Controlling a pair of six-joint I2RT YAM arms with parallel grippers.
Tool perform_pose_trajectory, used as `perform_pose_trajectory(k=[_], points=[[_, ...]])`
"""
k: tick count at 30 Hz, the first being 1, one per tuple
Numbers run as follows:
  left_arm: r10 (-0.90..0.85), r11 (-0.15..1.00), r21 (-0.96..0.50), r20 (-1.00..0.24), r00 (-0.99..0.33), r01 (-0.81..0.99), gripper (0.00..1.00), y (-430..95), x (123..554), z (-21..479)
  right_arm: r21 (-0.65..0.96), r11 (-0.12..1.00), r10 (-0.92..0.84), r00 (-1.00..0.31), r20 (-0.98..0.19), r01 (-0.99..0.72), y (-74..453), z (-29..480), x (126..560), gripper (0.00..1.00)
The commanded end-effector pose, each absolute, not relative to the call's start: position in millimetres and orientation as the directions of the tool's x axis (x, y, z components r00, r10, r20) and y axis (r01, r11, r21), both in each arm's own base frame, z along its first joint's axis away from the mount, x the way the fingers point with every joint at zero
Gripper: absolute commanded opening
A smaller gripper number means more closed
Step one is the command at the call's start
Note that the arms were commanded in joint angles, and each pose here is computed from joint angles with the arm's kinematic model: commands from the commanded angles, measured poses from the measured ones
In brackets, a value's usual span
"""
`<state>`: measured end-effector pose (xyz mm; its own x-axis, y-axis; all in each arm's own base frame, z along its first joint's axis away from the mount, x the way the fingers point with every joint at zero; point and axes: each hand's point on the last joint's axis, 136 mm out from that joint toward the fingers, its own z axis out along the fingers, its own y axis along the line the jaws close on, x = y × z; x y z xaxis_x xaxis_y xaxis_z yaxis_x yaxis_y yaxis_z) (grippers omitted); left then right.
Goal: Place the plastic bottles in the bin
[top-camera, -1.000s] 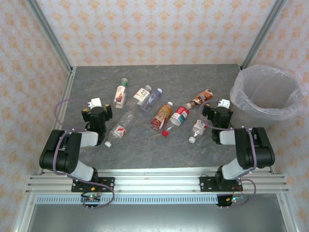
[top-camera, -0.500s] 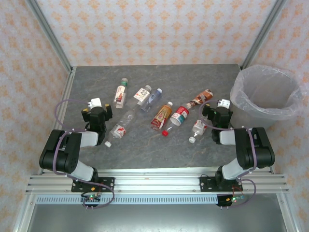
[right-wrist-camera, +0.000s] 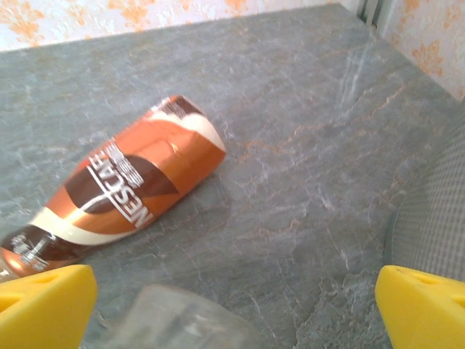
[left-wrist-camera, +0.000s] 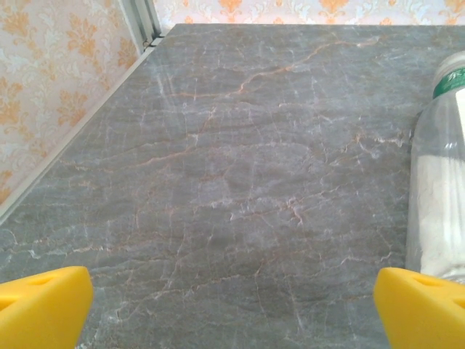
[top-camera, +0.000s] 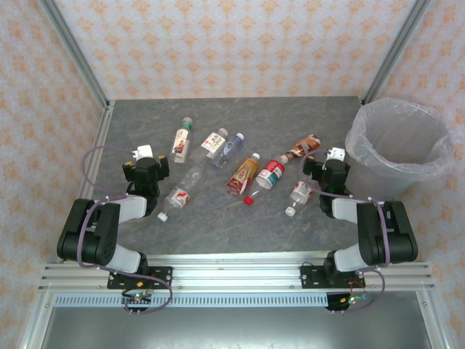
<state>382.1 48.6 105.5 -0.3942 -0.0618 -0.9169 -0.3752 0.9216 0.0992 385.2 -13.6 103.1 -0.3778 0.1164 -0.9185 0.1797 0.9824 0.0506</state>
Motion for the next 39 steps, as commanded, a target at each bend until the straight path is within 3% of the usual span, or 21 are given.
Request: perform_pose_trajectory(k=[1, 6, 11, 17, 25, 28, 33, 39], points=[[-0.054, 0.924, 0.104, -0.917, -0.395, -0.368, 1.00, 46.2, 381.8, 123.9, 0.038, 0.991, 0.083, -0.370, -0.925, 0.127, -3.7, 127.1, 388.3, 0.99], [-0.115, 0.879, 0.078, -0.923, -0.368, -0.471, 1.00, 60.3, 369.6, 153.1, 0.131, 0.988, 0.155, -0.389, -0.908, 0.088, 11.7, 147.5, 387.4, 0.99], [-0.293, 0.802, -0.037, -0.894, -0.339, -0.596, 1.00, 69.2, 353.7, 177.4, 0.281, 0.958, 0.281, -0.367, -0.887, 0.053, 30.0, 165.0, 391.2, 0.99], [-0.454, 0.844, -0.139, -0.699, -0.552, -0.518, 1.00, 23.8, 341.7, 154.5, 0.436, 0.900, 0.395, -0.410, -0.822, -0.007, 58.4, 171.1, 398.5, 0.99], [-0.361, 0.930, -0.142, -0.516, -0.777, -0.338, 1.00, -41.9, 291.1, 109.7, 0.443, 0.895, 0.373, -0.457, -0.808, -0.052, 81.0, 171.4, 406.1, 0.99], [-0.346, 0.935, -0.100, -0.471, -0.811, -0.340, 1.00, -40.2, 273.5, 89.2, 0.443, 0.894, 0.369, -0.458, -0.809, -0.063, 85.2, 173.7, 406.1, 0.99], [-0.322, 0.945, -0.208, -0.438, -0.839, -0.254, 1.00, -70.1, 269.8, 72.7, 0.446, 0.891, 0.367, -0.446, -0.817, -0.083, 89.4, 177.2, 406.6, 0.99], [-0.180, 0.982, -0.128, -0.431, -0.884, -0.138, 1.00, -90.6, 265.3, 56.6, 0.445, 0.892, 0.364, -0.452, -0.814, -0.083, 90.4, 176.1, 402.7, 0.99]])
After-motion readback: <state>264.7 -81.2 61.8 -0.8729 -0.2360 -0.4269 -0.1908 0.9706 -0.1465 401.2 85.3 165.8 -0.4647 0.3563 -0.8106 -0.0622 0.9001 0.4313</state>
